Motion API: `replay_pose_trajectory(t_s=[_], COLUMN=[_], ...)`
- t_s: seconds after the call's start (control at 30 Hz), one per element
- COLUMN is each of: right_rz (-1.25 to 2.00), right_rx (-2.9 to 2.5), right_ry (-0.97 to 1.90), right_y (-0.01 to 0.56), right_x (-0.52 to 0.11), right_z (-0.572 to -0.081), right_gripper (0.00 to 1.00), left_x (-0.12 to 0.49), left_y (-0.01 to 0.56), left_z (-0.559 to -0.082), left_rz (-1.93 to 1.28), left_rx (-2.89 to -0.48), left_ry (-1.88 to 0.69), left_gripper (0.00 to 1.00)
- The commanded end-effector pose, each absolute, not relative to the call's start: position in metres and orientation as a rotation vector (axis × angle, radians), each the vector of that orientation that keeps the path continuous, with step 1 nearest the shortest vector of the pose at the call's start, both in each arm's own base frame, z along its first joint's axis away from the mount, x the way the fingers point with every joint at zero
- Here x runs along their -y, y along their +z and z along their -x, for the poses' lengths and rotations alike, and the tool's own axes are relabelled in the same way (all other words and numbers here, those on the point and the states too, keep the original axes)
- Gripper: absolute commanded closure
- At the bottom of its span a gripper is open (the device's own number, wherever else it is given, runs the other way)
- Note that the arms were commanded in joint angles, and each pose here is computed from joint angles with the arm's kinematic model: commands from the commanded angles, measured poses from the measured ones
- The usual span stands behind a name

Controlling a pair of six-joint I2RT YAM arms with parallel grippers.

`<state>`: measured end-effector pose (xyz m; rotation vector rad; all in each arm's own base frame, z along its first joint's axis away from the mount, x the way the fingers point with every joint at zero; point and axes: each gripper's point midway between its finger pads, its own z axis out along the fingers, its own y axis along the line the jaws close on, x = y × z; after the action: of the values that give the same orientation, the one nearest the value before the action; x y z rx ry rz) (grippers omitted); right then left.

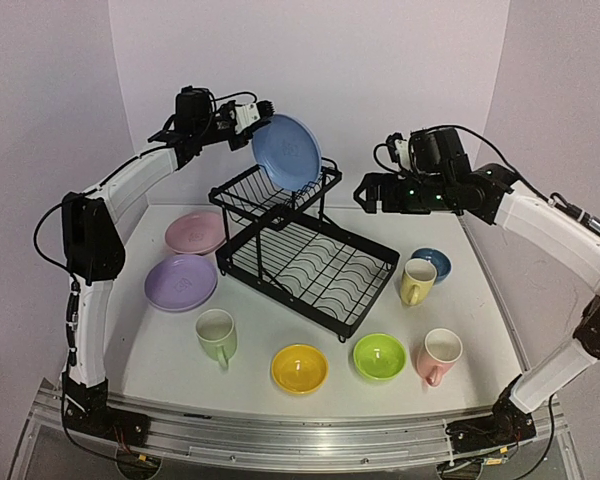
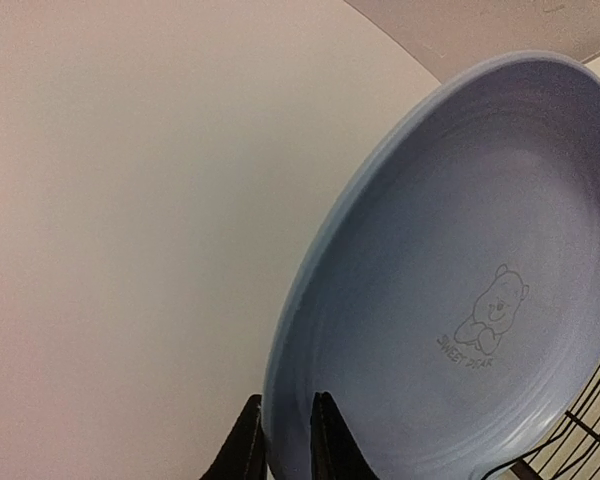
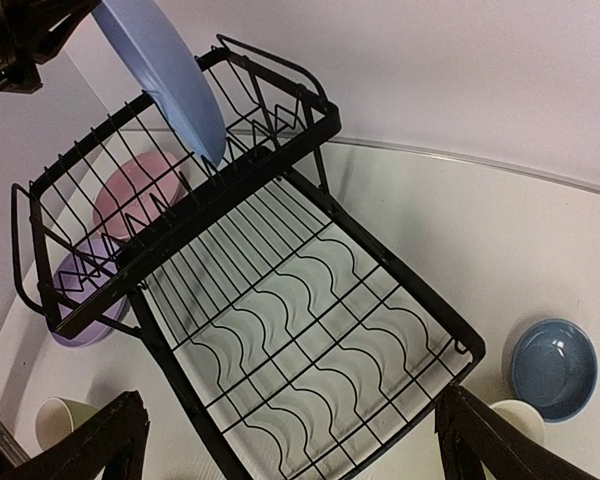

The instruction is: Load the mixed dishes into the dish rack

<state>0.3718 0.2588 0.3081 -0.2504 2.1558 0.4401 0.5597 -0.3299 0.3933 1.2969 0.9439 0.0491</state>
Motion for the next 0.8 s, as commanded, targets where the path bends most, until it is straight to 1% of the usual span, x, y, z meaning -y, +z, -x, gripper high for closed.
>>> replay_pose_trajectory(t_s=[0.0, 0.07, 0.27, 0.4, 0.53, 0.77], right_rz=[0.246, 0.251, 0.256, 0.256, 0.26, 0.259], right_rx=[-2.113, -2.114, -2.119, -2.115, -2.116, -2.122], right_ry=[0.515, 0.525, 0.536, 0.536, 0.545, 0.557], right_y=[0.327, 0.327, 0.325, 0.327, 0.327, 0.326], right_x=[-0.271, -0.274, -0.275, -0.275, -0.275, -0.276], right_z=[-0.379, -0.38, -0.379, -0.378, -0.377, -0.375], right_gripper=[0.03, 0.02, 0.03, 0.02, 0.02, 0.02], left_x=[0.333, 0.333, 0.333, 0.333, 0.332, 0.324], left_y=[0.356, 0.367, 0.398, 0.4, 0.41, 0.446], left_z=[-0.556, -0.554, -0.545, -0.539, -0.537, -0.522], left_rz=[-1.37, -1.347, -1.301, -1.308, -1.286, -1.22], left_rx=[-1.056, -1.042, -1.006, -1.007, -1.004, -0.999], left_ry=[0.0, -0.008, -0.039, -0.055, -0.065, -0.094], left_gripper=[0.76, 0.69, 0.53, 0.35, 0.25, 0.08])
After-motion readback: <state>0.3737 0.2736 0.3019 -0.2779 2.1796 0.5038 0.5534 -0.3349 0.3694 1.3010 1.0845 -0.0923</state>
